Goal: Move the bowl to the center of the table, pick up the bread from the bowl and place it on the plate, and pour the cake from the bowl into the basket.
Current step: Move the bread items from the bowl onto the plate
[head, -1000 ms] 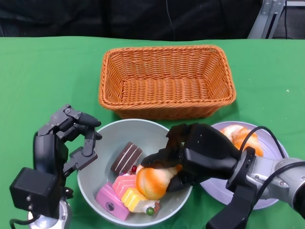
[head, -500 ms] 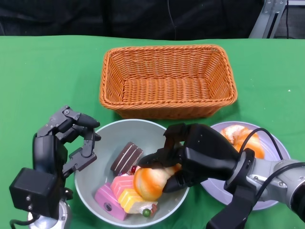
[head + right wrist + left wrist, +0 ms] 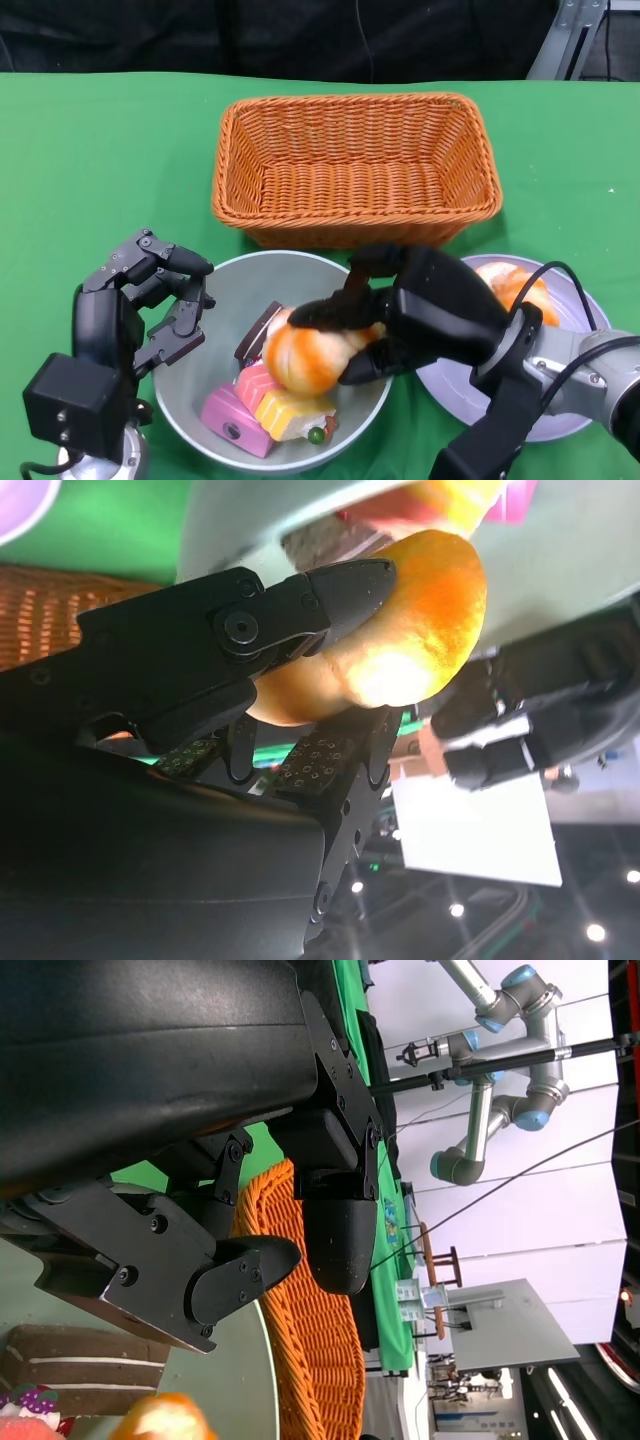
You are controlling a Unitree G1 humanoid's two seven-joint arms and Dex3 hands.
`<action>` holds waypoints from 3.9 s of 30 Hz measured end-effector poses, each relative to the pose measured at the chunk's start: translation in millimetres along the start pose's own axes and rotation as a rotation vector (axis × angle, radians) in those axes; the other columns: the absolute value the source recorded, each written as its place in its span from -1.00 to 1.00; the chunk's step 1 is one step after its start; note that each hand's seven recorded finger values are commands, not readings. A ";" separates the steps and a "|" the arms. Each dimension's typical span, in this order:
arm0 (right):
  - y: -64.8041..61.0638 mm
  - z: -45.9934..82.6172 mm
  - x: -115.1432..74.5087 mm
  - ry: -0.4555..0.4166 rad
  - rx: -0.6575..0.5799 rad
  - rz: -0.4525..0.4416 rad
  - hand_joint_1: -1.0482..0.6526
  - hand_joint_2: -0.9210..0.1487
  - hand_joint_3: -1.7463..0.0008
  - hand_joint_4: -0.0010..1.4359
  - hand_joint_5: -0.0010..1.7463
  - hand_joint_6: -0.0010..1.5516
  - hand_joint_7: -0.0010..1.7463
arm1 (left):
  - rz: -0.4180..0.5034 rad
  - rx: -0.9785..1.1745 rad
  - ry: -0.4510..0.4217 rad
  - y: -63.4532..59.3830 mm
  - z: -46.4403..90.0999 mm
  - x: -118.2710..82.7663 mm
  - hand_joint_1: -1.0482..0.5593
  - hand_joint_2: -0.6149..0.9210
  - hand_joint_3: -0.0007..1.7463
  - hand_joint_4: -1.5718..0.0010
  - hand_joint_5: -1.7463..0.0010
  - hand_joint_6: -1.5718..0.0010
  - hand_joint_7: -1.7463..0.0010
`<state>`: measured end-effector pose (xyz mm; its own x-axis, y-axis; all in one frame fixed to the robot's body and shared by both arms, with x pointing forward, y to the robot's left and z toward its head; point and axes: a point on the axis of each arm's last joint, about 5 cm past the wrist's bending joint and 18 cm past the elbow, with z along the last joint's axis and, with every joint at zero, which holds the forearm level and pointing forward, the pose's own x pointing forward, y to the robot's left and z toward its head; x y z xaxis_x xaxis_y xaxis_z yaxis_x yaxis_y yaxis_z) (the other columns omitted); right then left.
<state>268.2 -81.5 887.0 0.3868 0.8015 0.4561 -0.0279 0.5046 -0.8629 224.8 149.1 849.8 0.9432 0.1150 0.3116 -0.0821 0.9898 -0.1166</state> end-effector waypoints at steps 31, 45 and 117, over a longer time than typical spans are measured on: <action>-17.9 4.9 -17.2 0.106 0.054 -0.347 -0.06 -0.98 0.89 0.12 0.45 0.16 -0.10 | 0.018 -0.041 -0.025 4.2 1.6 8.9 0.26 0.74 -0.15 0.01 -0.76 -0.02 -0.47; -41.9 11.6 -63.5 0.258 -0.013 -0.485 -0.02 -0.92 0.87 0.16 0.49 0.13 0.11 | 0.021 -0.034 -0.021 6.7 0.9 15.4 0.27 0.65 0.00 -0.03 -0.72 -0.03 -0.49; 4.0 7.1 -148.0 0.742 -0.052 -0.219 0.15 -0.89 0.98 0.35 0.09 0.51 -0.76 | 0.024 -0.031 -0.076 17.9 11.0 19.7 0.26 0.62 0.06 -0.02 -0.72 -0.02 -0.49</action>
<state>204.4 -195.8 817.6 0.8953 0.2512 0.3679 0.1562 0.5964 -0.7873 238.4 170.0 864.2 0.9138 0.1460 0.3791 -0.0933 0.9837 -0.1540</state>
